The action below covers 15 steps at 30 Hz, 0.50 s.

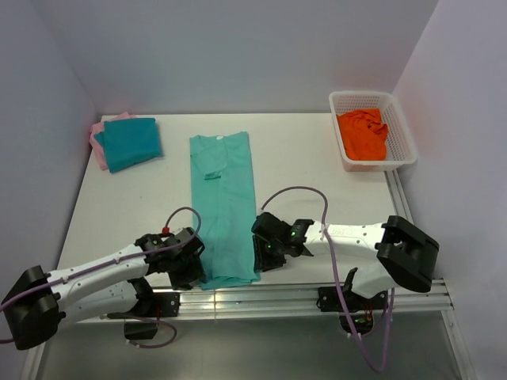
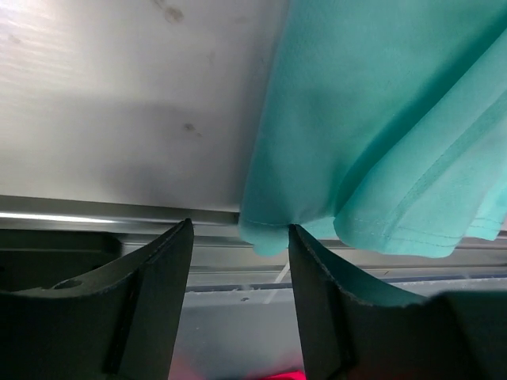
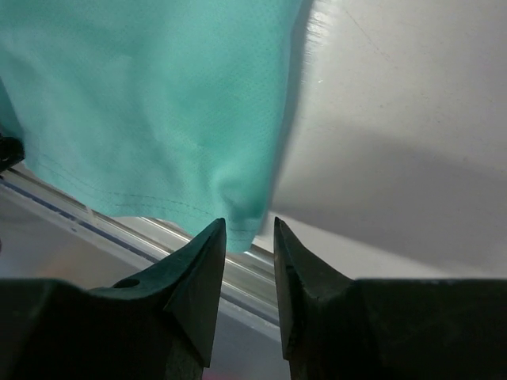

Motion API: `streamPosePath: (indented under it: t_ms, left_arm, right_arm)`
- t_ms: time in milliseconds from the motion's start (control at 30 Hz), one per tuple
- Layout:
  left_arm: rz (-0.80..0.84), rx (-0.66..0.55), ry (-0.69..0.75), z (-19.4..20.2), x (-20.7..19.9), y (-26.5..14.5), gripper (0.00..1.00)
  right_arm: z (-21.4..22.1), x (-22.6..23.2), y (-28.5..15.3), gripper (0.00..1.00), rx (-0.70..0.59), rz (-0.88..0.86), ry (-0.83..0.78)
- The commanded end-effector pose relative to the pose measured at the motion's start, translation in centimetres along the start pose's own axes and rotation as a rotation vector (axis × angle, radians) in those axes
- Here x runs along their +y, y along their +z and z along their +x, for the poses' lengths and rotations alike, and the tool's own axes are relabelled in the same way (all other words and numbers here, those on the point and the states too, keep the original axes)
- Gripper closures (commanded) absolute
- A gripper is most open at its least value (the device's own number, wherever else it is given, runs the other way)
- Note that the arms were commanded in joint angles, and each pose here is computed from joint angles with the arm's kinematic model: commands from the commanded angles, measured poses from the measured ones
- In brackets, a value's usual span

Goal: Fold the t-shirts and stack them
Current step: Grab the bottom of the folded rectangular tshirt with both arms

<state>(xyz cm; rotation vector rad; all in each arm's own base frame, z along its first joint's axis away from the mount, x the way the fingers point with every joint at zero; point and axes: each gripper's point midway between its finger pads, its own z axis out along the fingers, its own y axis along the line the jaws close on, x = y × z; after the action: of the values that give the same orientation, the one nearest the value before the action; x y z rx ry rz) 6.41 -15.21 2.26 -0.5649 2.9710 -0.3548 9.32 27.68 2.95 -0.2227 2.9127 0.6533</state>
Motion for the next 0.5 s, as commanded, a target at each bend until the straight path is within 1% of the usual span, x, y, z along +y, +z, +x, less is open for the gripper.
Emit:
streamPosePath:
  t_ms: [0,100,167,200,233,300,367,467]
  left_arm:
    - [0.015,0.015,-0.02,1.1,-1.1,0.7,0.43]
    - [-0.005,0.017,-0.013,1.7,-1.5,1.2,0.46]
    - [-0.01,0.023,-0.025,2.1,-1.7,1.4,0.48]
    - [-0.008,0.026,-0.023,2.3,-1.8,1.5,0.49]
    - [-0.011,-0.002,-0.029,1.9,-1.7,1.7,0.49]
    - [-0.017,-0.011,-0.055,1.8,-1.3,2.0,0.51]
    - [-0.014,-0.019,-0.07,1.7,-1.1,2.0,0.52]
    - [-0.033,-0.045,-0.071,1.3,-0.6,1.5,0.53]
  right_arm:
    - [0.3,-0.5,0.0,0.62,-0.008,0.005,-0.013]
    - [0.7,-0.8,0.4,0.72,0.006,0.002,-0.011]
    - [1.1,-1.0,0.6,0.76,0.016,-0.005,-0.008]
    - [1.2,-1.1,0.7,0.81,0.021,-0.005,-0.008]
    - [1.3,-1.0,0.9,0.83,0.022,-0.012,-0.007]
    - [1.5,-1.3,1.1,0.87,0.031,-0.009,-0.006]
    - [1.8,-1.6,1.3,0.88,0.04,-0.004,-0.008]
    - [1.8,-1.6,1.3,0.85,0.041,0.001,-0.012]
